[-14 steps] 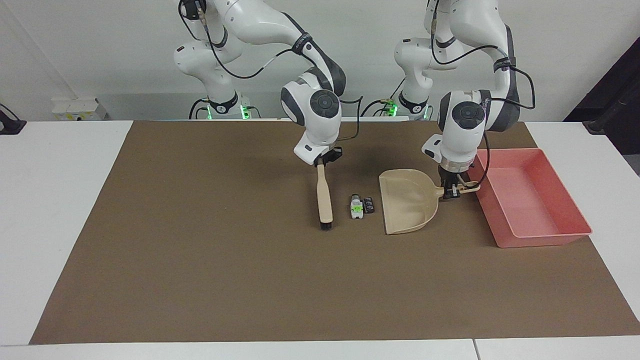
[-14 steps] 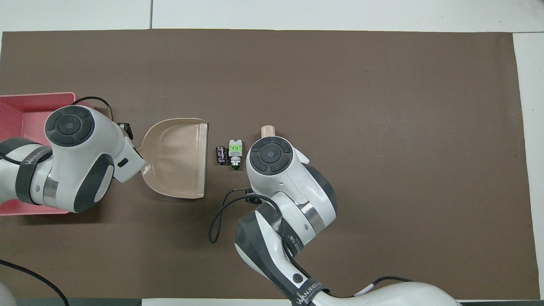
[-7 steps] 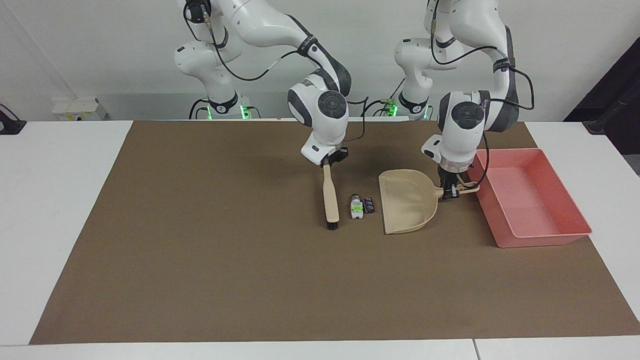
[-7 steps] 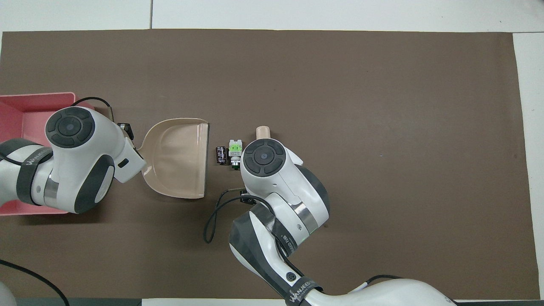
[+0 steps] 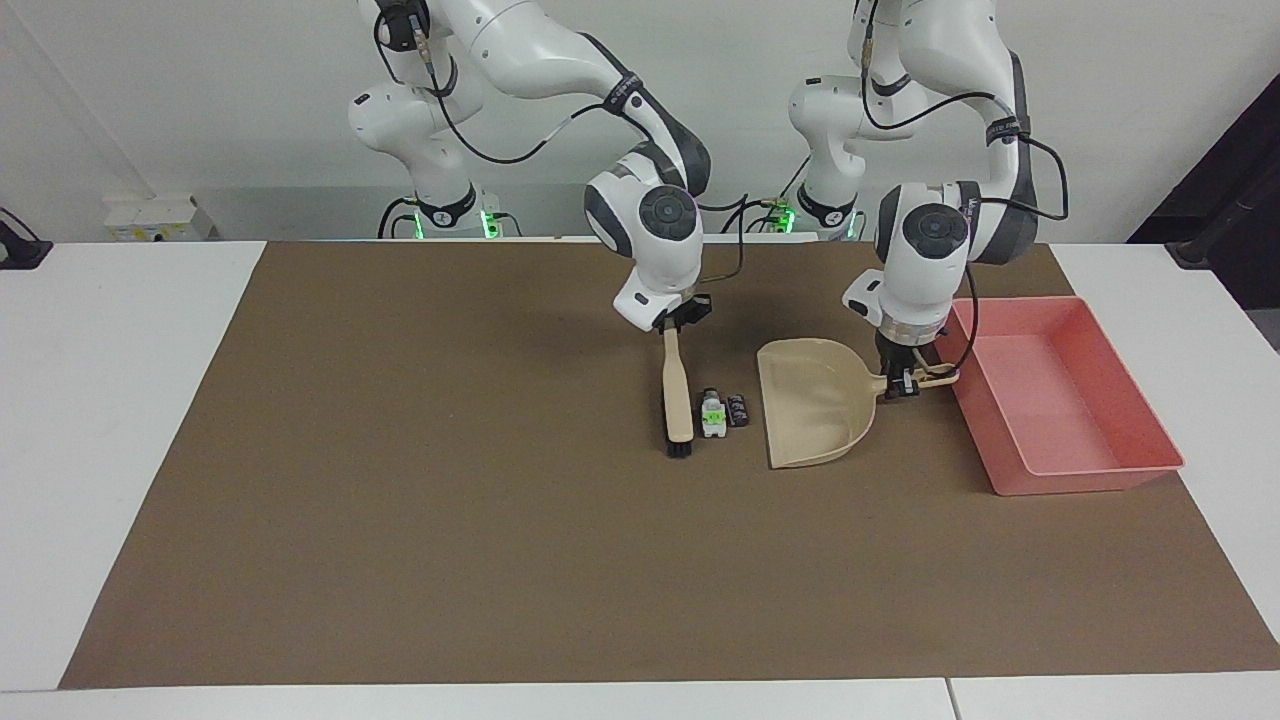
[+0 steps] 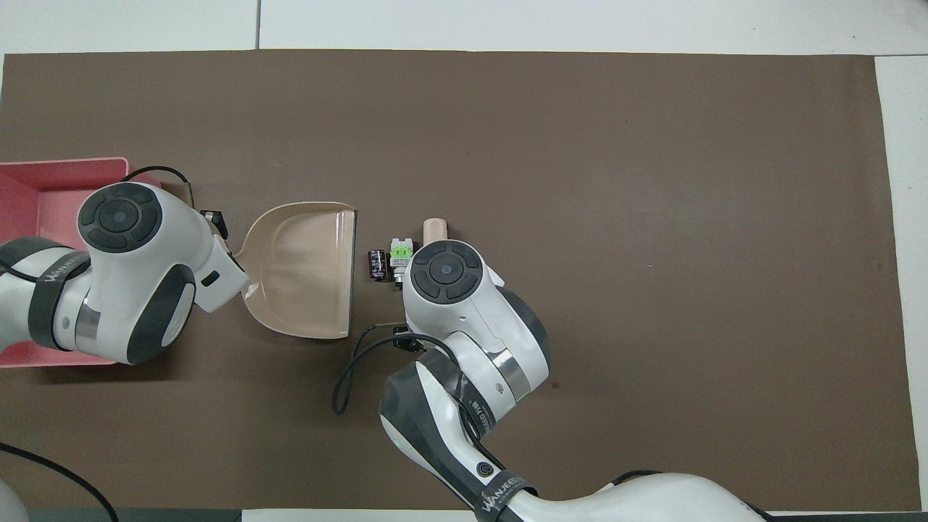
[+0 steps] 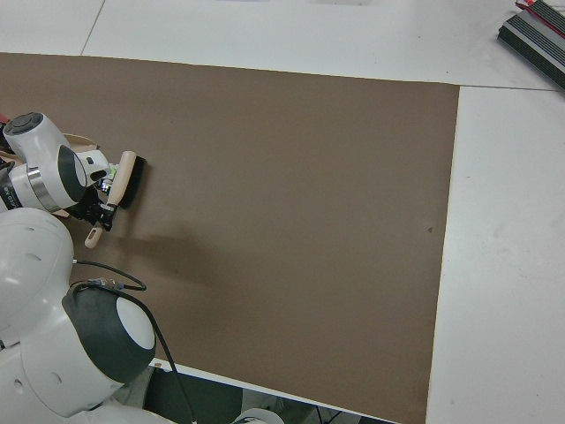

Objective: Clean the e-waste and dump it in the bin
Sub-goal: 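Sweep the electronic parts with the brush into the dustpan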

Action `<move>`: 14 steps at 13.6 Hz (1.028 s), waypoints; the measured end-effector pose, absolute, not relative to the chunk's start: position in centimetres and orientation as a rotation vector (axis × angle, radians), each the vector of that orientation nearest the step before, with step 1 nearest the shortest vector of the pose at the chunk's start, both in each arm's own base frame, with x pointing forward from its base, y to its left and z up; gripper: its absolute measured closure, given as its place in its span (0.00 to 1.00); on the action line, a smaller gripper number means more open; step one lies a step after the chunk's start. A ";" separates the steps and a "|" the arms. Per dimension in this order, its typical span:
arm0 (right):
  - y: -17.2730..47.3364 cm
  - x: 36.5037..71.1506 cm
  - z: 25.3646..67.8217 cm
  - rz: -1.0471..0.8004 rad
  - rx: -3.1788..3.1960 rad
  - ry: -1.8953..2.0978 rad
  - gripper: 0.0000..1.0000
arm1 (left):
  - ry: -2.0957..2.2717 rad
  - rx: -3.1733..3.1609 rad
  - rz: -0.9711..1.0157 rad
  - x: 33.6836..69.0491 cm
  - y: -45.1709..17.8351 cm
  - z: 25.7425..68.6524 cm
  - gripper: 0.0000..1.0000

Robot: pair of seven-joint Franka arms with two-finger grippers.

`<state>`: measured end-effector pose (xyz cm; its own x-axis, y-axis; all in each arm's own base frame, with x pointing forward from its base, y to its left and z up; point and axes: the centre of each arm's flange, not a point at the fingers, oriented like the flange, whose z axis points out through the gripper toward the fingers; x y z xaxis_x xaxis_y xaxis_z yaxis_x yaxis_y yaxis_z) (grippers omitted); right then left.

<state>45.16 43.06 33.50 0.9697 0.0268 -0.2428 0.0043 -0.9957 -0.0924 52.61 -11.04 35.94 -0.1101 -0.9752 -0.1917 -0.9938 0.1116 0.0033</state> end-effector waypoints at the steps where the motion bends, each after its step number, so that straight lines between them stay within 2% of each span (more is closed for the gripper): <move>1: 43.2 45.1 33.4 0.371 -3.023 -0.023 0.74 | 2.232 -1.995 0.196 52.6 -11.0 35.9 0.67; 7: 47.3 43.9 33.6 0.362 -2.990 0.029 0.74 | 2.200 -2.029 0.195 52.5 -11.1 35.9 0.67; 14: 54.7 43.2 30.7 0.377 -2.983 0.145 0.74 | 2.195 -2.035 0.197 52.5 -11.1 35.8 0.67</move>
